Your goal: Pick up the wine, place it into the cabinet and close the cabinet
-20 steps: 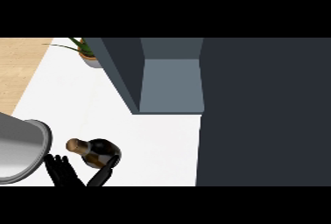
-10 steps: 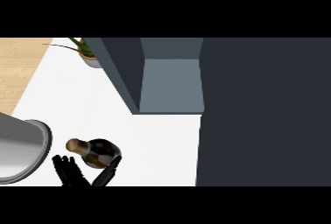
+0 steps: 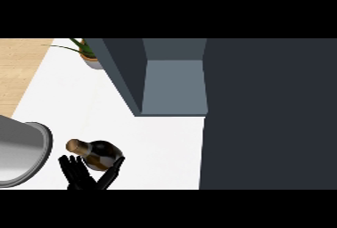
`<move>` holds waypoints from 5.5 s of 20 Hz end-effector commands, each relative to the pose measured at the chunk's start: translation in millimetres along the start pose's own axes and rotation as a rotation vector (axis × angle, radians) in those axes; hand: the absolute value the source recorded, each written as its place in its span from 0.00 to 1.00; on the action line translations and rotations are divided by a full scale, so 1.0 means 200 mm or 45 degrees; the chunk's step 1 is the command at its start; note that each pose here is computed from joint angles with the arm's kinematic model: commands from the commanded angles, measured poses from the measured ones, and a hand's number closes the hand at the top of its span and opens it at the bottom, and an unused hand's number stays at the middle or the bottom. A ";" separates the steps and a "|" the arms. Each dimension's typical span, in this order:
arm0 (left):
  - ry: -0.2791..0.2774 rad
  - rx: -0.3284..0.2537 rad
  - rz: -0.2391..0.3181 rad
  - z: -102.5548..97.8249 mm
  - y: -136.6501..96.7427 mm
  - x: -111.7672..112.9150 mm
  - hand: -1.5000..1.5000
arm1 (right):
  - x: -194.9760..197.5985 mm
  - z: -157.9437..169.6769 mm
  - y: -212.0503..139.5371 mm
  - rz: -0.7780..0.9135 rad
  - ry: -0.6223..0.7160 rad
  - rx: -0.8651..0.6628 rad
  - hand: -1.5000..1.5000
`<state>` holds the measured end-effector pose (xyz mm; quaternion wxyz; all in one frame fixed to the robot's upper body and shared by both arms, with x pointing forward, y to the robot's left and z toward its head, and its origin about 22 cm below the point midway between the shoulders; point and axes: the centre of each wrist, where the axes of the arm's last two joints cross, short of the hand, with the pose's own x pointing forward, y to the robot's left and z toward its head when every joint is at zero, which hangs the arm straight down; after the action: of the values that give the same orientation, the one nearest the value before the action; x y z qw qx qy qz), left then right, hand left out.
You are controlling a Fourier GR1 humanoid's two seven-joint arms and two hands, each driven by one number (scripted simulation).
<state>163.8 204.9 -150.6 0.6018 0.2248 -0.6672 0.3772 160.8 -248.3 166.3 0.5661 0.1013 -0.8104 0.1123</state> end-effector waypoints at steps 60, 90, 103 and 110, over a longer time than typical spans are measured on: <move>0.006 -1.240 0.350 -0.20 -0.24 0.74 1.00 | -0.09 -0.07 0.05 -0.012 0.027 -0.026 0.00; -0.043 -1.210 0.080 0.10 -1.10 0.60 1.00 | -0.16 -0.01 -0.07 -0.019 0.015 -0.010 0.00; 0.013 -1.136 0.009 0.00 -1.06 0.35 1.00 | -0.09 -0.09 -0.08 -0.011 0.016 -0.023 0.00; 0.063 -1.088 0.050 -0.08 -1.04 0.26 1.00 | -0.14 0.00 -0.14 -0.031 0.010 0.001 0.00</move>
<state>311.8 91.9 -45.0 0.6468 -0.0644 -0.7568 0.0691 179.3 -265.4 151.3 0.5726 0.1037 -0.8064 0.1059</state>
